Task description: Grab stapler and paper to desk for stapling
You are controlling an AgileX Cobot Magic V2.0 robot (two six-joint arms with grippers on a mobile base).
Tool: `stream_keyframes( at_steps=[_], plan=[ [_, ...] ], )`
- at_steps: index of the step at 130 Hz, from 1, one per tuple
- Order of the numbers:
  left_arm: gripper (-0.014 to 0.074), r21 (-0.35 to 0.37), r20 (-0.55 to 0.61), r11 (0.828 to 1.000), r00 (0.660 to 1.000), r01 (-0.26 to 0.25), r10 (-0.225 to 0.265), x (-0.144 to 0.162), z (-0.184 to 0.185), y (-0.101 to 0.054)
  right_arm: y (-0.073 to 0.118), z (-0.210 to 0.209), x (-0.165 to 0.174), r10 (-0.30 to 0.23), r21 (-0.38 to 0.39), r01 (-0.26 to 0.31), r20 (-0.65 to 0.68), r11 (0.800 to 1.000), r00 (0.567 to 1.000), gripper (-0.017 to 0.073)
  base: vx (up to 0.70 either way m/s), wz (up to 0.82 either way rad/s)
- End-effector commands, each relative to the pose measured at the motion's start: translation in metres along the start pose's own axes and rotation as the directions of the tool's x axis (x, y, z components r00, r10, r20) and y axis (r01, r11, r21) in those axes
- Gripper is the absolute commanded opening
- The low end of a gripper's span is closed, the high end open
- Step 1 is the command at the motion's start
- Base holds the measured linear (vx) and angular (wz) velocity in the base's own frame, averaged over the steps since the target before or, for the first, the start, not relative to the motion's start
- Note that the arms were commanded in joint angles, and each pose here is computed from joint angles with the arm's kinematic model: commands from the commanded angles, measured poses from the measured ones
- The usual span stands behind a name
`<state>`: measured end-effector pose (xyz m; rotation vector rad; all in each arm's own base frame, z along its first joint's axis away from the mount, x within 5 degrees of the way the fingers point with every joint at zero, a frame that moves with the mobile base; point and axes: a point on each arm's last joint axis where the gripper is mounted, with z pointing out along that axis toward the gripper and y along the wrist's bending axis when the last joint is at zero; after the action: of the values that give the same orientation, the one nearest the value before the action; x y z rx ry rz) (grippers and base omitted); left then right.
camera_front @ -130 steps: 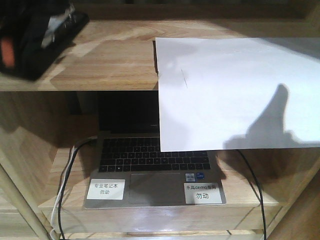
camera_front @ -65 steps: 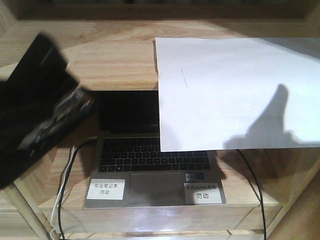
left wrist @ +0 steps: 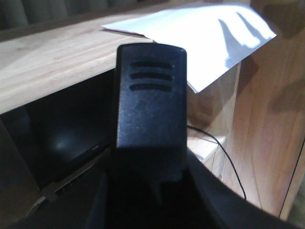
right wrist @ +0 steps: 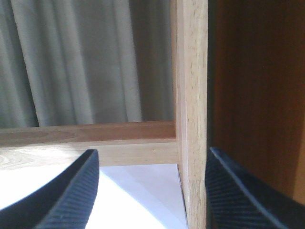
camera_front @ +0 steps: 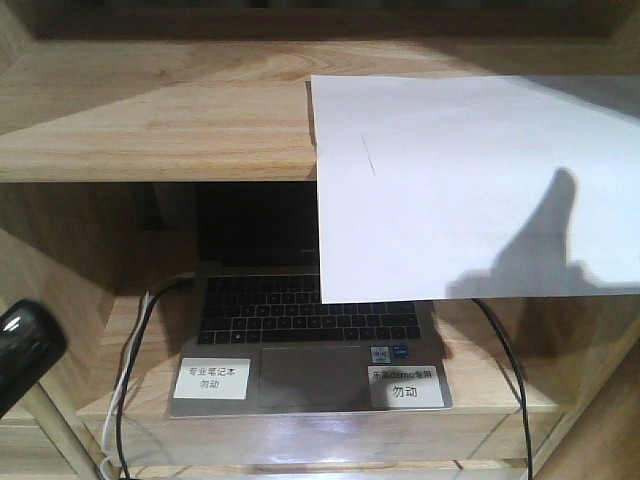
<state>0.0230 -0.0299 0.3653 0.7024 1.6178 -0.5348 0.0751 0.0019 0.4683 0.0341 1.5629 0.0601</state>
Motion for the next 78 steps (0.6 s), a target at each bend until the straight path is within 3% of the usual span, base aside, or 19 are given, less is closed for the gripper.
stream_keyframes(
  at_steps=[1,78],
  plan=[
    [-0.0008,-0.008,0.157,1.000,0.988,0.006,-0.004,-0.0123,-0.0135,-0.0003,0.0000,-0.0002,-0.0133,-0.005,0.006,0.005,0.085,1.000,0.996,0.0452,0.00,0.00],
    [-0.0006,-0.001,0.152,1.000,0.988,0.003,-0.002,-0.0054,-0.0233,-0.0023,0.0000,-0.0002,-0.0133,-0.005,0.006,0.005,0.085,1.000,0.996,0.0452,0.00,0.00]
  ],
)
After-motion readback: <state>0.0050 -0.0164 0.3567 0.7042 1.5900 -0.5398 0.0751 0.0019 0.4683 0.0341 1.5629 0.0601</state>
